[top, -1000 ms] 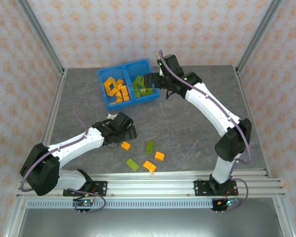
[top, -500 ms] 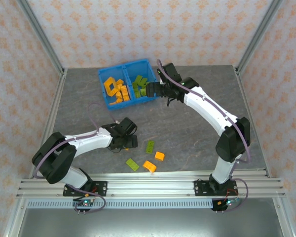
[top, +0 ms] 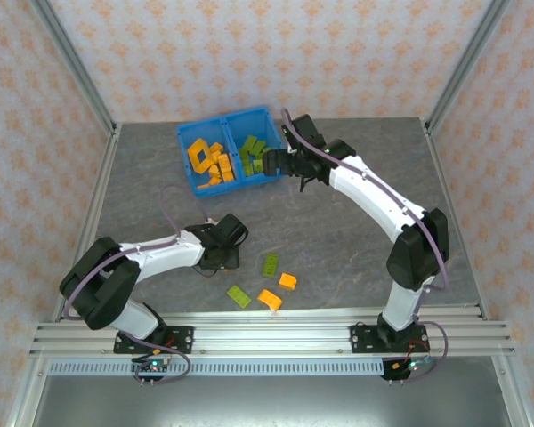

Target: Sort the legos into containers by color

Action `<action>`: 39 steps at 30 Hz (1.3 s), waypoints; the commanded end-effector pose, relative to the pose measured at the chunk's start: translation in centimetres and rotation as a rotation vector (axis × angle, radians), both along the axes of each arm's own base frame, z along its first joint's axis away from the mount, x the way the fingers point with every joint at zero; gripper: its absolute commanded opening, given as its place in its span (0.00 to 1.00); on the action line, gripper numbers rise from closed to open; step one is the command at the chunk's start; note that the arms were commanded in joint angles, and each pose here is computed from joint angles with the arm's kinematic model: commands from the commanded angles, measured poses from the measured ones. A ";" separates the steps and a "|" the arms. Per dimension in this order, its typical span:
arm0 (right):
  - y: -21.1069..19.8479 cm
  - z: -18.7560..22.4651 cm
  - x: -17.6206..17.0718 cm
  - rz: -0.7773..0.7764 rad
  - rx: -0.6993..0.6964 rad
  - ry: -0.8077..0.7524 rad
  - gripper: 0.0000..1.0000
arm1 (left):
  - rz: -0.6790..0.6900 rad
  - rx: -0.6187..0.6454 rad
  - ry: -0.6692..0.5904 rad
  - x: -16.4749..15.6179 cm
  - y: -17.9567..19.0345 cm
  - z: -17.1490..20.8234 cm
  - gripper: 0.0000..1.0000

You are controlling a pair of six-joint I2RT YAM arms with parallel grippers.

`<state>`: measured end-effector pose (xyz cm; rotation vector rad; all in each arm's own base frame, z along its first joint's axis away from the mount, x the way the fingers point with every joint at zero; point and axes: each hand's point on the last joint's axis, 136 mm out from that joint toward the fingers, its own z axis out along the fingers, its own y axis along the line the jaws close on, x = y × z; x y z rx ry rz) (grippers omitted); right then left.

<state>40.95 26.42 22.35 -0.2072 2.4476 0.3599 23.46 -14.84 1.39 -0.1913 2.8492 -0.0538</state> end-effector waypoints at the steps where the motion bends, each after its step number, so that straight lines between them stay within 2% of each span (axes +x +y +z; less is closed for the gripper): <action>1: 0.4 0.3 0.4 -0.006 0.013 -0.003 0.97 | 0.001 -0.038 0.035 -0.8 -0.8 -0.9 0.48; 8: 0.3 0.0 0.3 -0.011 0.009 0.005 0.97 | 0.030 -0.044 -0.032 0.6 -1.0 1.0 0.46; 14: 0.2 0.2 0.2 -0.012 0.007 0.005 0.97 | 0.030 -0.031 -0.170 4.0 -1.2 6.1 0.47; 22: -0.6 1.2 -0.1 -0.027 -0.003 -0.019 0.97 | 0.034 0.007 -0.399 11.9 -0.3 14.0 0.48; 25: -0.9 1.5 -0.2 -0.034 -0.006 -0.026 0.97 | 0.012 0.072 -0.492 15.8 0.3 17.4 0.48; 29: -1.4 2.1 -0.7 -0.042 -0.009 -0.033 0.97 | 0.018 0.146 -0.560 21.0 1.5 20.1 0.48; 33: -2.3 2.8 -1.3 -0.060 -0.015 -0.051 0.97 | 0.044 0.224 -0.571 25.5 3.2 20.6 0.48; 39: -3.9 4.0 -2.6 -0.089 -0.019 -0.076 0.97 | 0.076 0.260 -0.482 29.5 5.0 16.4 0.51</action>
